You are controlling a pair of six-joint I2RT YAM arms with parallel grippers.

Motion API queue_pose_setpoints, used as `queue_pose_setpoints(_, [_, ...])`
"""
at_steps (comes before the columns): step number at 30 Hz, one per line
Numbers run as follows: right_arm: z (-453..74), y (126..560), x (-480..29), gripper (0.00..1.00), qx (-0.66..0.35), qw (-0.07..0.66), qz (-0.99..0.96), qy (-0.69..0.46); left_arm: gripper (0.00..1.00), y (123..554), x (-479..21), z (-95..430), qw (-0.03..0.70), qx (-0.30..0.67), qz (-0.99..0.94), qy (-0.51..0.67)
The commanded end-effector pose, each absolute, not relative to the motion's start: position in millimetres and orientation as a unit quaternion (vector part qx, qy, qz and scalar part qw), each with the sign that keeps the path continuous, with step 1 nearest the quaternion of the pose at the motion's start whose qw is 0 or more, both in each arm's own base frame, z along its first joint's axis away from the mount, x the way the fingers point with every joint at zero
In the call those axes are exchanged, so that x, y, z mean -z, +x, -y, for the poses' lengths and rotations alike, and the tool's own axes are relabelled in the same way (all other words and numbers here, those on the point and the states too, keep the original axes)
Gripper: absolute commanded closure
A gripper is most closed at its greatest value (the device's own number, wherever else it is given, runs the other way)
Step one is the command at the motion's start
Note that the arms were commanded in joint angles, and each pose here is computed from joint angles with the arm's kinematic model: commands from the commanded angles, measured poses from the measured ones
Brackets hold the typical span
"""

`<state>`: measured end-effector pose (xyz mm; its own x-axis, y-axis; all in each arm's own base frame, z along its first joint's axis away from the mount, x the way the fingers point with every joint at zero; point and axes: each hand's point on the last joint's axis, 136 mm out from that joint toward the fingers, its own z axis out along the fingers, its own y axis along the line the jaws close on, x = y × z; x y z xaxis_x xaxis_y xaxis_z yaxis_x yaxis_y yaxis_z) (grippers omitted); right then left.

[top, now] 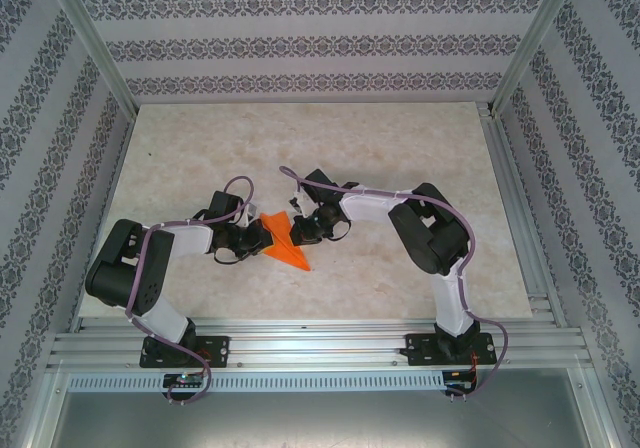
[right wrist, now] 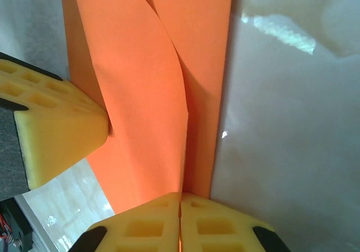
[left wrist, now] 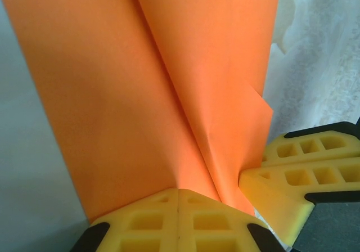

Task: Fold a paper plane with a square sheet of paper (fold left side to right side)
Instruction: Fourth fold the wing at the center of the table.

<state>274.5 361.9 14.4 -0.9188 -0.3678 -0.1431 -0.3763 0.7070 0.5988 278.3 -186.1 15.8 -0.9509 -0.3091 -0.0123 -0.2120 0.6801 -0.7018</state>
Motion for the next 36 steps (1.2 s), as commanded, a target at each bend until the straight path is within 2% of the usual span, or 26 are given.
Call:
queue_pose_setpoints(1, [-358,270,3,0.92,-0.311,-0.006,-0.93,-0.195,0.96,266,5,178,0.044,0.334,-0.93,-0.148])
queue_pose_setpoints(10, [-356,264,9,0.91,-0.303,-0.014,-0.934,-0.19,0.96,271,-6,182,0.051,0.348,-0.925,-0.145])
queue_pose_setpoints(20, [-354,259,17,0.91,-0.291,-0.022,-0.937,-0.19,0.88,306,-80,188,0.122,0.376,-0.91,-0.121])
queue_pose_setpoints(27, [-355,259,16,0.91,-0.29,-0.022,-0.937,-0.194,0.91,319,-73,207,0.107,0.414,-0.896,-0.121])
queue_pose_setpoints(36, [-355,258,15,0.91,-0.287,-0.021,-0.937,-0.198,0.92,322,-43,214,0.084,0.401,-0.904,-0.124])
